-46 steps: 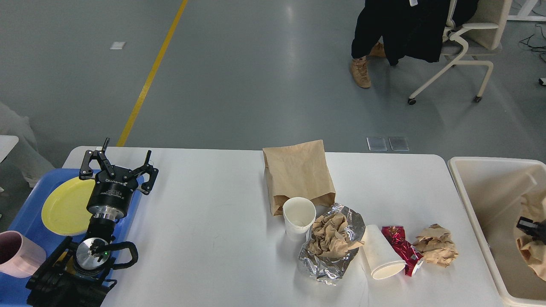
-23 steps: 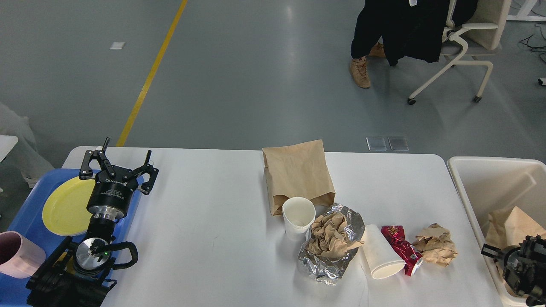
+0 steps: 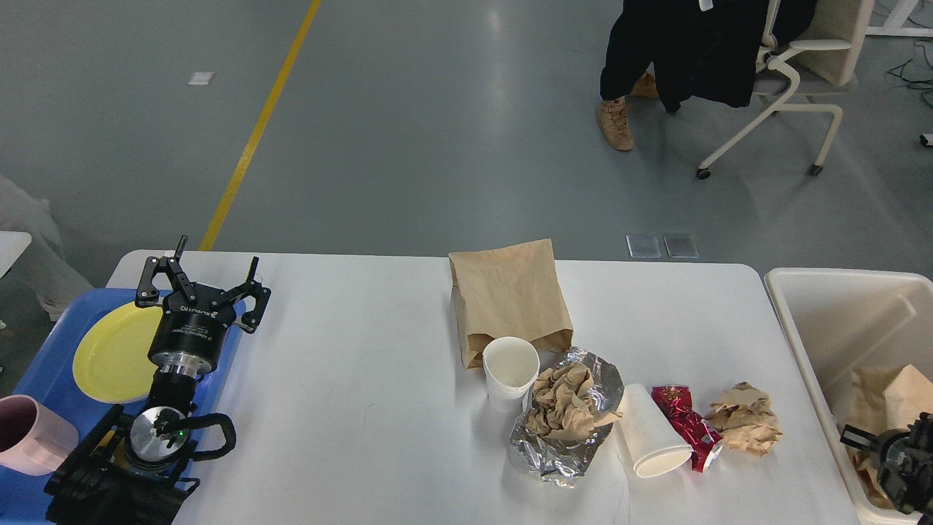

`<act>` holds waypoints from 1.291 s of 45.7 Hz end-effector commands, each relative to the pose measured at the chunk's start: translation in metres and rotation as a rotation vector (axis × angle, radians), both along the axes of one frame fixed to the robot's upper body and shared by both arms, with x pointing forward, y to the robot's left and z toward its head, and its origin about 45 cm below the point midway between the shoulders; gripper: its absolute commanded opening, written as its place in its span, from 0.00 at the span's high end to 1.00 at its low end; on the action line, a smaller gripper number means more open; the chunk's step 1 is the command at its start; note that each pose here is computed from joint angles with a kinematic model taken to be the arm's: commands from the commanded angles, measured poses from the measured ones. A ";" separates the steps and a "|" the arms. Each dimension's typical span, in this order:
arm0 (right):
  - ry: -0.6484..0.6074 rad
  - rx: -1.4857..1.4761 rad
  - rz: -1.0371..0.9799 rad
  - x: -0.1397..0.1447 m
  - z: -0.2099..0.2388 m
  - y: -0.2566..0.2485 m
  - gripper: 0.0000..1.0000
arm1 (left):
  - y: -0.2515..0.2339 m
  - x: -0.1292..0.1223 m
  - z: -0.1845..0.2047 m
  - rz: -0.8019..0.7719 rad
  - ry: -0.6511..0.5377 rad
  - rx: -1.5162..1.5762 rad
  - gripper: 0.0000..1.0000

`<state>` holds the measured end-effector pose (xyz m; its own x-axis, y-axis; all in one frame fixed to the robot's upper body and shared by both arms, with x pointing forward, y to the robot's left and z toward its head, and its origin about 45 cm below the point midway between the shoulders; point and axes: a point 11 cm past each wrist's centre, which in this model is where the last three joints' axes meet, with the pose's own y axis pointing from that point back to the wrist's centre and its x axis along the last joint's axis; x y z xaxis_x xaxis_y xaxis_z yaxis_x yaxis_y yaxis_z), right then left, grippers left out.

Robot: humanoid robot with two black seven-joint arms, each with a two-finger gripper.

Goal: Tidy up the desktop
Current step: 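Release the paper bag inside the bin with the right gripper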

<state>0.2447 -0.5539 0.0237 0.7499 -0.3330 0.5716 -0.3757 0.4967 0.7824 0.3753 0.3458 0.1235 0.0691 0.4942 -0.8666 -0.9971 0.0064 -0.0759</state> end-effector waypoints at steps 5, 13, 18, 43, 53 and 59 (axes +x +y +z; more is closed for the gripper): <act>-0.005 -0.011 0.006 -0.003 -0.001 -0.001 0.43 | 0.000 0.000 0.000 0.000 0.000 0.000 0.04; -0.091 -0.069 0.034 0.002 0.004 -0.004 0.00 | 0.000 0.000 0.000 0.000 0.000 0.000 0.04; -0.100 -0.086 0.030 0.000 0.008 -0.012 0.00 | 0.000 0.000 0.000 0.000 0.000 0.000 0.04; -0.095 -0.083 0.034 -0.004 0.003 -0.008 0.00 | 0.000 0.000 0.000 0.000 0.000 0.000 0.04; -0.047 -0.041 0.044 -0.006 -0.004 0.001 0.00 | 0.000 0.000 0.000 0.000 0.000 0.000 0.04; -0.007 -0.067 0.160 0.038 0.032 0.004 0.00 | 0.000 0.000 0.000 0.000 0.000 0.000 0.04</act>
<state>0.2465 -0.5508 0.0247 0.7459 -0.2612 0.6128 -0.4381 0.5006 0.7466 0.3753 0.3458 0.1235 0.0690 0.4942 -0.8666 -0.9971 0.0064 -0.0758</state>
